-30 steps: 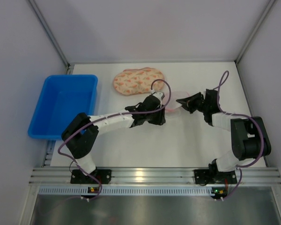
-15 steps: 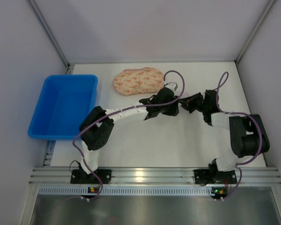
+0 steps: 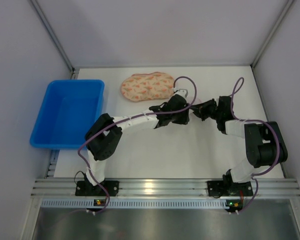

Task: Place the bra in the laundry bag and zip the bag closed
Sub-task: Zip the zipper on the laundry bag.

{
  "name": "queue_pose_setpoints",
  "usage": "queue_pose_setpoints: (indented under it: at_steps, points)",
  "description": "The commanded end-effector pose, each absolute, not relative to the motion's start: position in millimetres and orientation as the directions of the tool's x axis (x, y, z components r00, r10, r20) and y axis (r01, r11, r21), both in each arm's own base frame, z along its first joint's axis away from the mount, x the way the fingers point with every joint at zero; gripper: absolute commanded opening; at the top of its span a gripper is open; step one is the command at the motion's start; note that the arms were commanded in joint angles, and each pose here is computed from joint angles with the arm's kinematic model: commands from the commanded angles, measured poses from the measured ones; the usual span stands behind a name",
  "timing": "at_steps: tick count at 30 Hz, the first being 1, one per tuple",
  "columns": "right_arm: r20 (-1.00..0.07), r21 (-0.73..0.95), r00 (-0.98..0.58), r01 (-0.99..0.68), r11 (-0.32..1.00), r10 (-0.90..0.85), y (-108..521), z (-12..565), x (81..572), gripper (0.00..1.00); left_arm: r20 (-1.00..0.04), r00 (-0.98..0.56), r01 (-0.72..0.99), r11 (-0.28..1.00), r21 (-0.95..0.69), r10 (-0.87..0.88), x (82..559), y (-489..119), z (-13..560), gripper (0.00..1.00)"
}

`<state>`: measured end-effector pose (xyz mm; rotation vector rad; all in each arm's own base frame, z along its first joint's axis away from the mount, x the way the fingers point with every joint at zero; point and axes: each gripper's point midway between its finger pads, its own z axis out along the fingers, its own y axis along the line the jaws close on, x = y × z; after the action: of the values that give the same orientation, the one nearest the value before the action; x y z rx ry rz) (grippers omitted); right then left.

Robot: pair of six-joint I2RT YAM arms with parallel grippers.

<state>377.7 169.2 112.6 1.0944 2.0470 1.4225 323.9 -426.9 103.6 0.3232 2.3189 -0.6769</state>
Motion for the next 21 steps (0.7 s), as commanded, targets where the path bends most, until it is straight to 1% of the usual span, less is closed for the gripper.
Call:
queue_pose_setpoints:
  at_steps: [1, 6, 10, 19, 21]
  points:
    - [0.100, 0.924, -0.616, 0.348, 0.156, 0.781, 175.6, 117.5, 374.2, 0.00, -0.684, -0.729, 0.362, 0.854, -0.374, 0.009, 326.6, -418.8, 110.2, 0.47]
    - [0.103, 0.922, -0.614, 0.354, 0.156, 0.783, 175.4, 115.7, 371.3, 0.00, -0.696, -0.717, 0.307, 0.888, -0.343, -0.021, 344.8, -413.5, 108.4, 0.51]
    - [0.107, 0.922, -0.620, 0.355, 0.157, 0.777, 178.4, 115.6, 369.5, 0.00, -0.712, -0.701, 0.298, 0.891, -0.341, -0.038, 361.9, -413.6, 114.1, 0.50]
    - [0.114, 0.920, -0.627, 0.359, 0.156, 0.771, 183.5, 114.9, 367.8, 0.00, -0.702, -0.711, 0.304, 0.876, -0.374, -0.053, 363.1, -421.6, 114.0, 0.44]
    - [0.112, 0.918, -0.629, 0.363, 0.163, 0.769, 185.0, 112.8, 365.9, 0.00, -0.697, -0.714, 0.303, 0.871, -0.386, -0.061, 362.7, -422.7, 114.7, 0.40]
